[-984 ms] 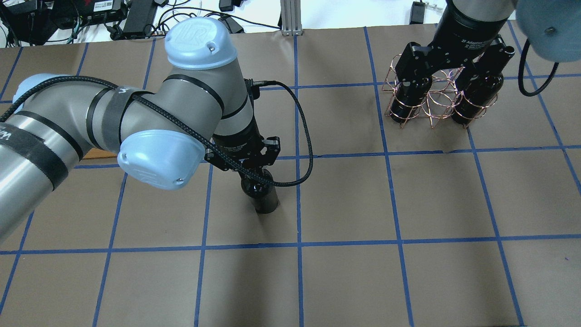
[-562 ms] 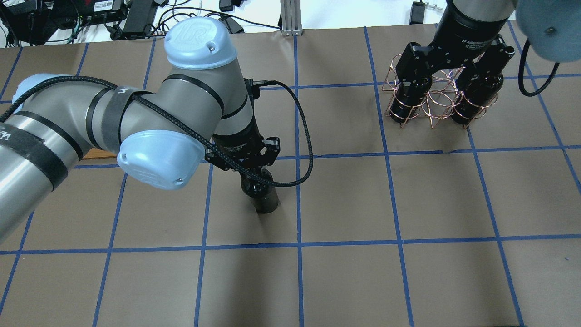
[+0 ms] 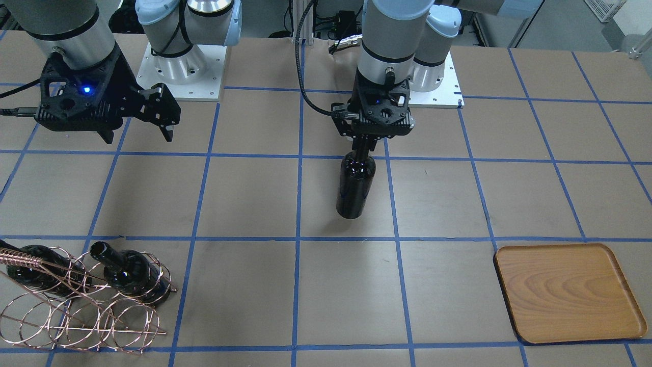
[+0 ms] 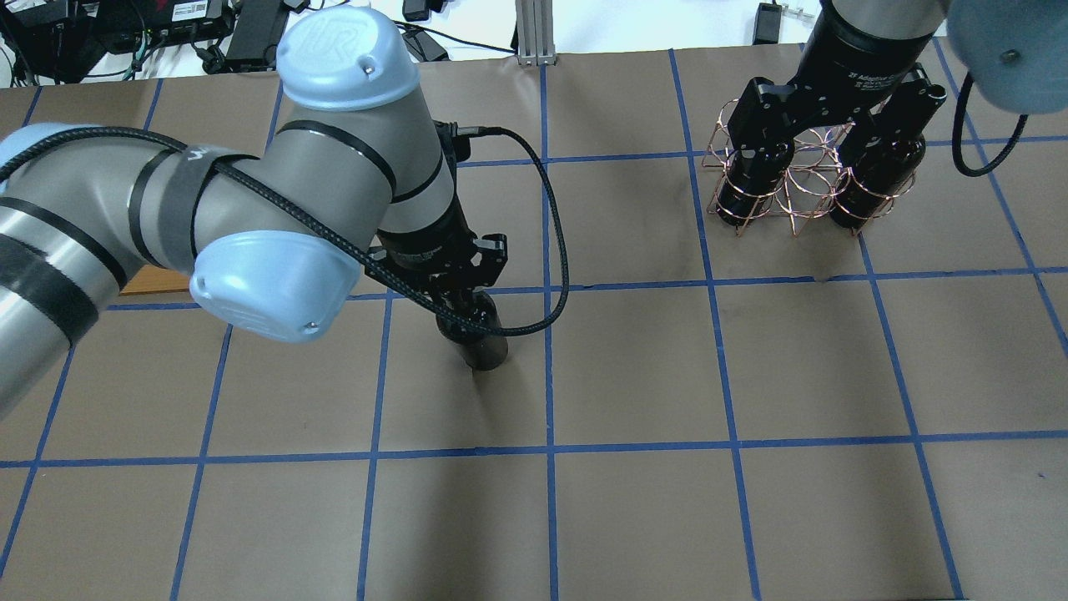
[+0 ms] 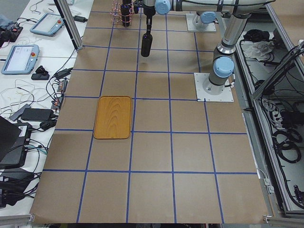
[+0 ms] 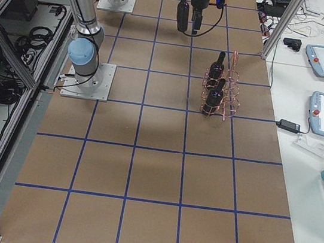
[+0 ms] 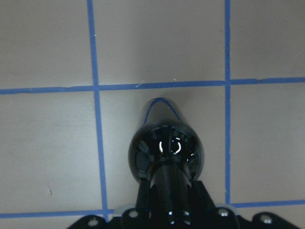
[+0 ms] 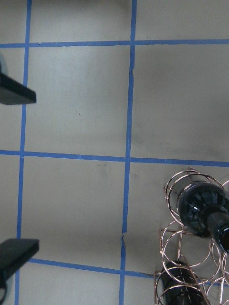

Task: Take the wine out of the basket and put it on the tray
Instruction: 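Lift the bottle with the left gripper and carry it over the wooden tray, then lower the bottle onto the wooden tray and open the left gripper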

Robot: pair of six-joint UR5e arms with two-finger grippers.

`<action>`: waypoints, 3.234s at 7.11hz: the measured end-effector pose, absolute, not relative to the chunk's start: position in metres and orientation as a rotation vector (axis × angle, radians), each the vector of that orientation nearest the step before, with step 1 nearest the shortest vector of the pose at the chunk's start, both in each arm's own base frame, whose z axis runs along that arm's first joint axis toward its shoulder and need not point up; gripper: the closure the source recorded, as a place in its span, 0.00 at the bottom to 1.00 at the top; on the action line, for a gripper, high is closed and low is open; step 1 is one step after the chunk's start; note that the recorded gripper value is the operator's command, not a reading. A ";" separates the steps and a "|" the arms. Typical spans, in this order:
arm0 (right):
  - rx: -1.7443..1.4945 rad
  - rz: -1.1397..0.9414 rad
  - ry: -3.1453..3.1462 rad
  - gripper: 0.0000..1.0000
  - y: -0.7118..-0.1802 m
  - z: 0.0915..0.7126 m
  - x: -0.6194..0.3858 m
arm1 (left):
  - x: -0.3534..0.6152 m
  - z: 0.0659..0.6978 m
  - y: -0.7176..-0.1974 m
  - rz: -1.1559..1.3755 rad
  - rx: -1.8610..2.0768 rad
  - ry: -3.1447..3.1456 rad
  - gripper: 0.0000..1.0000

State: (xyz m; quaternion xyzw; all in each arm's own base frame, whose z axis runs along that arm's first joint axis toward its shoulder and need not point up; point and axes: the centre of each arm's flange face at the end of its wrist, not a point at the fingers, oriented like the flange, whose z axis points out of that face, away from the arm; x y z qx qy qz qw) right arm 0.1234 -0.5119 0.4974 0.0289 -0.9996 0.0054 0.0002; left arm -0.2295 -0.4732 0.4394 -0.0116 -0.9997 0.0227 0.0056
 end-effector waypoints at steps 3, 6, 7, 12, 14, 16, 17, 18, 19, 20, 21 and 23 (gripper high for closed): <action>0.088 0.024 -3.140 0.00 -0.513 0.498 0.122 | -0.106 0.481 -0.530 0.045 -0.024 -3.142 1.00; 0.087 0.030 -3.139 0.00 -0.513 0.499 0.122 | 0.020 0.495 -0.576 -0.010 -0.052 -3.152 1.00; 0.086 0.030 -3.139 0.00 -0.513 0.499 0.122 | 0.064 0.488 -0.585 -0.029 -0.053 -3.150 1.00; 0.086 0.029 -3.139 0.00 -0.513 0.498 0.122 | 0.203 0.444 -0.634 -0.009 0.073 -3.143 1.00; 0.084 0.027 -3.140 0.00 -0.513 0.498 0.122 | 0.224 0.422 -0.644 -0.004 0.104 -3.123 1.00; 0.084 0.029 -3.139 0.00 -0.513 0.498 0.122 | 0.227 0.410 -0.649 0.002 0.109 -3.099 1.00; 0.084 0.029 -3.140 0.00 -0.513 0.498 0.122 | 0.227 0.407 -0.652 0.014 0.110 -3.087 1.00; 0.084 0.027 -3.140 0.00 -0.513 0.498 0.122 | 0.227 0.405 -0.653 0.018 0.112 -3.081 1.00; 0.084 0.027 -3.140 0.00 -0.513 0.498 0.122 | 0.228 0.403 -0.653 0.015 0.114 -3.081 0.99; 0.083 0.028 -3.140 0.00 -0.513 0.498 0.121 | 0.228 0.402 -0.653 0.011 0.116 -3.083 0.95; 0.082 0.029 -3.140 0.00 -0.513 0.498 0.121 | 0.228 0.401 -0.653 0.008 0.117 -3.085 0.92; 0.078 0.028 -3.140 0.00 -0.513 0.498 0.120 | 0.228 0.399 -0.653 0.001 0.117 -3.085 0.67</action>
